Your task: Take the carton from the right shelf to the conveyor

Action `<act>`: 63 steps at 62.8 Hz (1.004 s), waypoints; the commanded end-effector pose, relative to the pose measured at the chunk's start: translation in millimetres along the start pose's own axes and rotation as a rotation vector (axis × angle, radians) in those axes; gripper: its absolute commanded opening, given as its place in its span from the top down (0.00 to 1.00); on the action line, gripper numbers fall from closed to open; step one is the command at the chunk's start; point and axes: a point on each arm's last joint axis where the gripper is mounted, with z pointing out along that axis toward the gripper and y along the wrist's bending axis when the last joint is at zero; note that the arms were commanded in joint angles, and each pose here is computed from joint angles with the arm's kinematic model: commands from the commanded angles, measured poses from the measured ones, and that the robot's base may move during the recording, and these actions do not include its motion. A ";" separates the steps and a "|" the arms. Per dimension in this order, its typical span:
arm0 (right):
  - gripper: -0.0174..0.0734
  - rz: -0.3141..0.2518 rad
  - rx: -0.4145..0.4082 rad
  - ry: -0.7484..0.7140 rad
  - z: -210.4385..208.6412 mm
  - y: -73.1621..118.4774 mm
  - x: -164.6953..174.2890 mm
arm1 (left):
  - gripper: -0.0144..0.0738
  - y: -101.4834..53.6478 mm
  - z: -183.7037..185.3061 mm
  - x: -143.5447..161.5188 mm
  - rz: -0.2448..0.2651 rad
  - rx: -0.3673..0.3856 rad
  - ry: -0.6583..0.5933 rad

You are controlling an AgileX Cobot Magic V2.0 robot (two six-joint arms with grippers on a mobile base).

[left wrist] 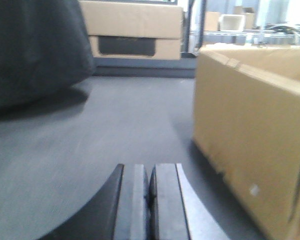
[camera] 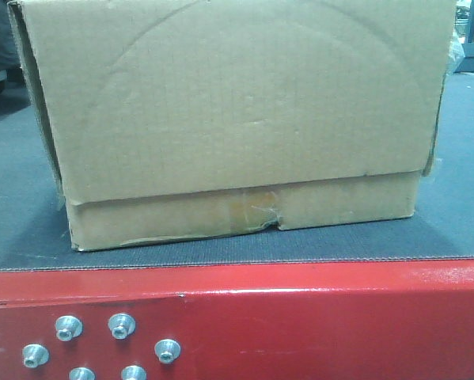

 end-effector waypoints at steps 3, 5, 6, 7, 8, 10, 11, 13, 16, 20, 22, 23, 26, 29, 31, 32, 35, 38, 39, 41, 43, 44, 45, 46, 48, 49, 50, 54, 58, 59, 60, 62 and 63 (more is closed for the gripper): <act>0.89 -0.015 0.002 -0.031 -1.1 -0.2 -2.7 | 0.86 0.3 1.7 8.7 -0.014 -0.008 -0.081; 0.89 -0.015 0.002 -0.031 -1.1 -0.2 -2.7 | 0.86 0.5 1.9 14.1 -0.014 -0.010 -0.022; 0.89 -0.015 0.002 -0.031 -1.1 -0.2 -2.7 | 0.86 0.5 1.9 14.9 -0.014 -0.011 -0.013; 0.89 -0.015 0.002 -0.033 -1.1 -0.2 -2.9 | 0.86 0.5 1.9 15.0 -0.014 -0.011 -0.011; 0.89 -0.015 0.002 -0.033 -1.1 -0.2 -2.9 | 0.86 0.5 1.9 14.9 -0.014 -0.011 -0.013; 0.89 -0.015 0.002 -0.035 -1.1 -0.1 -3.1 | 0.86 0.5 2.0 15.5 -0.014 -0.011 -0.006; 0.89 -0.015 0.002 -0.035 -1.1 -0.1 -3.1 | 0.86 0.5 2.0 15.5 -0.014 -0.011 -0.006; 0.89 -0.015 0.002 -0.035 -1.1 -0.1 -3.1 | 0.86 0.5 2.0 15.3 -0.014 -0.011 -0.009; 0.89 -0.015 0.002 -0.035 -1.1 -0.1 -3.1 | 0.86 0.5 1.9 14.9 -0.014 -0.011 -0.012; 0.89 -0.015 0.002 -0.035 -1.1 -0.1 -3.1 | 0.86 0.5 1.9 14.5 -0.014 -0.011 -0.017; 0.89 -0.015 0.000 -0.035 -1.1 0.0 -3.0 | 0.86 0.5 1.9 14.5 -0.014 -0.011 -0.017; 0.89 -0.015 0.000 -0.035 -1.1 0.0 -3.0 | 0.86 0.5 1.9 14.5 -0.014 -0.011 -0.017; 0.89 -0.015 0.000 -0.035 -1.1 0.0 -3.0 | 0.86 0.5 1.9 14.5 -0.014 -0.011 -0.017; 0.89 -0.015 0.000 -0.035 -1.1 0.0 -3.0 | 0.86 0.5 1.9 14.5 -0.014 -0.011 -0.017; 0.89 -0.015 0.000 -0.035 -1.1 0.0 -3.0 | 0.86 0.5 1.9 14.5 -0.014 -0.011 -0.017; 0.89 -0.015 0.000 -0.035 -1.1 0.0 -3.0 | 0.86 0.5 1.9 14.5 -0.014 -0.011 -0.017; 0.89 -0.015 0.000 -0.035 -1.1 0.0 -3.0 | 0.86 0.5 1.9 14.5 -0.014 -0.011 -0.017; 0.89 -0.015 0.000 -0.035 -1.1 0.0 -3.0 | 0.86 0.5 1.9 14.5 -0.014 -0.011 -0.017; 0.89 -0.015 0.000 -0.035 -1.1 0.0 -3.0 | 0.86 0.5 1.9 14.5 -0.014 -0.011 -0.017; 0.89 -0.015 0.000 -0.035 -1.1 0.0 -3.0 | 0.86 0.5 1.9 14.5 -0.014 -0.011 -0.017; 0.89 -0.015 0.000 -0.035 -1.1 0.0 -3.0 | 0.86 0.5 1.9 14.5 -0.014 -0.011 -0.017; 0.89 -0.015 0.000 -0.035 -1.1 0.0 -3.0 | 0.86 0.5 1.9 14.5 -0.014 -0.011 -0.017; 0.89 -0.015 0.000 -0.035 -1.1 0.0 -3.0 | 0.86 0.5 1.9 14.5 -0.014 -0.011 -0.017; 0.89 -0.015 0.000 -0.035 -1.1 0.0 -3.0 | 0.86 0.5 1.9 14.5 -0.014 -0.011 -0.017; 0.89 -0.015 0.000 -0.035 -1.1 0.0 -3.0 | 0.86 0.5 1.9 14.5 -0.014 -0.011 -0.017; 0.89 -0.015 0.000 -0.035 -1.1 0.0 -3.0 | 0.86 0.5 1.9 14.5 -0.014 -0.011 -0.017; 0.89 -0.015 0.000 -0.035 -1.1 0.0 -3.0 | 0.86 0.5 1.9 14.5 -0.014 -0.011 -0.017; 0.89 -0.015 0.000 -0.035 -1.1 0.0 -3.0 | 0.86 0.5 1.9 14.5 -0.014 -0.011 -0.017; 0.89 -0.015 0.000 -0.035 -1.1 0.0 -3.0 | 0.86 0.5 1.9 14.5 -0.014 -0.011 -0.017; 0.89 -0.015 0.000 -0.035 -1.1 0.0 -3.0 | 0.86 0.5 1.9 14.5 -0.014 -0.011 -0.017; 0.89 -0.015 0.000 -0.035 -1.1 0.0 -3.0 | 0.86 0.5 1.9 14.5 -0.014 -0.011 -0.017; 0.89 -0.015 0.000 -0.035 -1.1 0.0 -3.0 | 0.86 0.5 1.9 14.5 -0.014 -0.011 -0.017; 0.89 -0.015 0.000 -0.035 -1.1 0.0 -3.0 | 0.86 0.5 1.9 14.5 -0.014 -0.011 -0.017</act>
